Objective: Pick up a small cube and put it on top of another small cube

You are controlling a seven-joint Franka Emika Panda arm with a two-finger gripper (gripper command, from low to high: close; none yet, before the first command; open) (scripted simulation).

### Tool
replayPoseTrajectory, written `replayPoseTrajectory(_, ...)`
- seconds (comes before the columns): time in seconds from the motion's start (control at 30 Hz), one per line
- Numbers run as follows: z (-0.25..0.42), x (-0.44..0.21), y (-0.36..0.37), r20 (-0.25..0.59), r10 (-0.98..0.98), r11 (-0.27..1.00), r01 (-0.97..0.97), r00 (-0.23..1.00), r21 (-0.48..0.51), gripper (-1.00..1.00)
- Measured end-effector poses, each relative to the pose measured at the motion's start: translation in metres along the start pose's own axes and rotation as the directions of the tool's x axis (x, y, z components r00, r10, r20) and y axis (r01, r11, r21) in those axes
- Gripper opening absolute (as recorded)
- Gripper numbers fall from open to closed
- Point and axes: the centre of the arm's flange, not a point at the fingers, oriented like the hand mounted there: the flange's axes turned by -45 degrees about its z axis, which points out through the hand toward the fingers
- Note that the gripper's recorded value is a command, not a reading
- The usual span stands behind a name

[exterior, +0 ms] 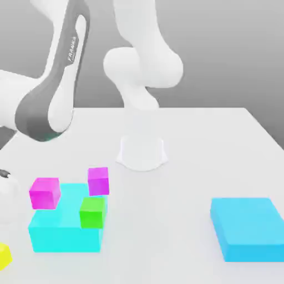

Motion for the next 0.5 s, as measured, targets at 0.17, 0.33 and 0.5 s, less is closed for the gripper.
replayPoseTrajectory(0.17, 0.076, -0.007, 0.011, 0.028, 0.025, 0.999, -0.026, 0.999, 0.032, 0.0)
replayPoseTrajectory(0.33, 0.087, -0.008, 0.011, 0.029, 0.025, 0.999, -0.026, 0.999, 0.032, -1.0)
replayPoseTrajectory(0.5, 0.063, -0.006, 0.012, 0.028, 0.026, 0.999, -0.027, 0.999, 0.033, -1.0)
